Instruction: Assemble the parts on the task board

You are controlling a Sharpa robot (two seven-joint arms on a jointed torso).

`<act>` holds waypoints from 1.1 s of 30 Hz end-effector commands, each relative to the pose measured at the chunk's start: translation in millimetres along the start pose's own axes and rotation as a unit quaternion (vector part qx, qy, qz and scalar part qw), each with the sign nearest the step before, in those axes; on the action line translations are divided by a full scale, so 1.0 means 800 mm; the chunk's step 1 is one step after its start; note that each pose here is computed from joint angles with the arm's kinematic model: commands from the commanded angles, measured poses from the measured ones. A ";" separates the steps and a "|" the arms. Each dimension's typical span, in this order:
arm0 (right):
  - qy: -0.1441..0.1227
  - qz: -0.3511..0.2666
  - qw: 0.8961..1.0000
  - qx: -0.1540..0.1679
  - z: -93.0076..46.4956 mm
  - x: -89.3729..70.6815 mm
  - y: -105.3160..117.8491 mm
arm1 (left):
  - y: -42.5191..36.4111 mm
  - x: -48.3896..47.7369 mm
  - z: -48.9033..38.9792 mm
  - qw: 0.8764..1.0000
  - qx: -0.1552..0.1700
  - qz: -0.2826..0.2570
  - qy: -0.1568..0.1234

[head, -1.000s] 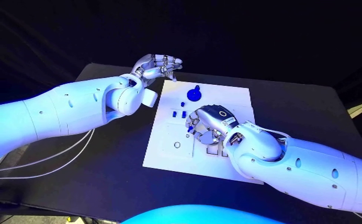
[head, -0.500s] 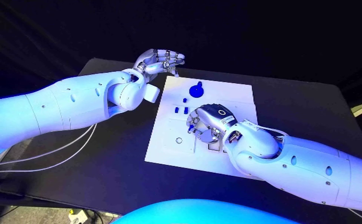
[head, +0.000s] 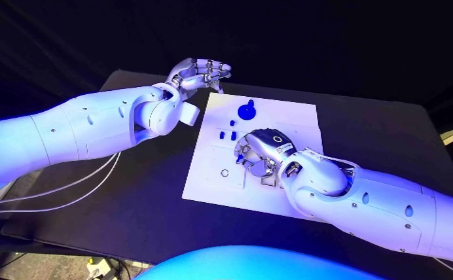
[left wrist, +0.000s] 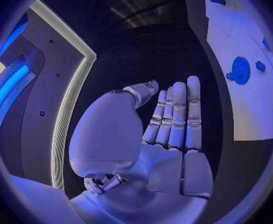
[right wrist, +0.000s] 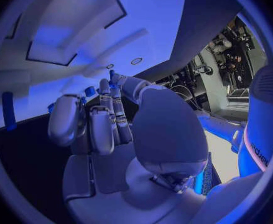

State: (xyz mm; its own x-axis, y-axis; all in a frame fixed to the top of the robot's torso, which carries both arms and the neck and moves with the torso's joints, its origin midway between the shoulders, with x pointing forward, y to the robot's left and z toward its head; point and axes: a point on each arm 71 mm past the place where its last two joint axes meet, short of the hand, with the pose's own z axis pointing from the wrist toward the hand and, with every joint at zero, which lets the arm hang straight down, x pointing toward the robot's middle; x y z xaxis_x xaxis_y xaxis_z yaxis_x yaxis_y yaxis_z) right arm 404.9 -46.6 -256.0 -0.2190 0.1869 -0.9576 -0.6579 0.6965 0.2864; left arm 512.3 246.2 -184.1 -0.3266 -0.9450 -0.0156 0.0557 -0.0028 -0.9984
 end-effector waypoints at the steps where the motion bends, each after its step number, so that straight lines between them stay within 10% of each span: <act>1: 0.003 -0.001 1.000 -0.001 0.000 0.002 0.001 | -0.0016 0.002 0.001 1.000 0.002 -0.001 0.003; 33: 0.019 -0.012 1.000 0.008 0.004 0.012 -0.002 | -0.0022 0.001 0.000 1.000 0.002 0.000 0.004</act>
State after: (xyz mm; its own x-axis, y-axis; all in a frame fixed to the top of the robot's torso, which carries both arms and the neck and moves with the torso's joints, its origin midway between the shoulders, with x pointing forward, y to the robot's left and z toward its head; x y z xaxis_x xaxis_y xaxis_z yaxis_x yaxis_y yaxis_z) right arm 407.4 -44.7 -265.0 -0.2293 0.1483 -0.9620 -0.6491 0.7132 0.2647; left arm 512.0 247.2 -183.7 -0.3282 -0.9444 -0.0182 0.0561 -0.0003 -0.9984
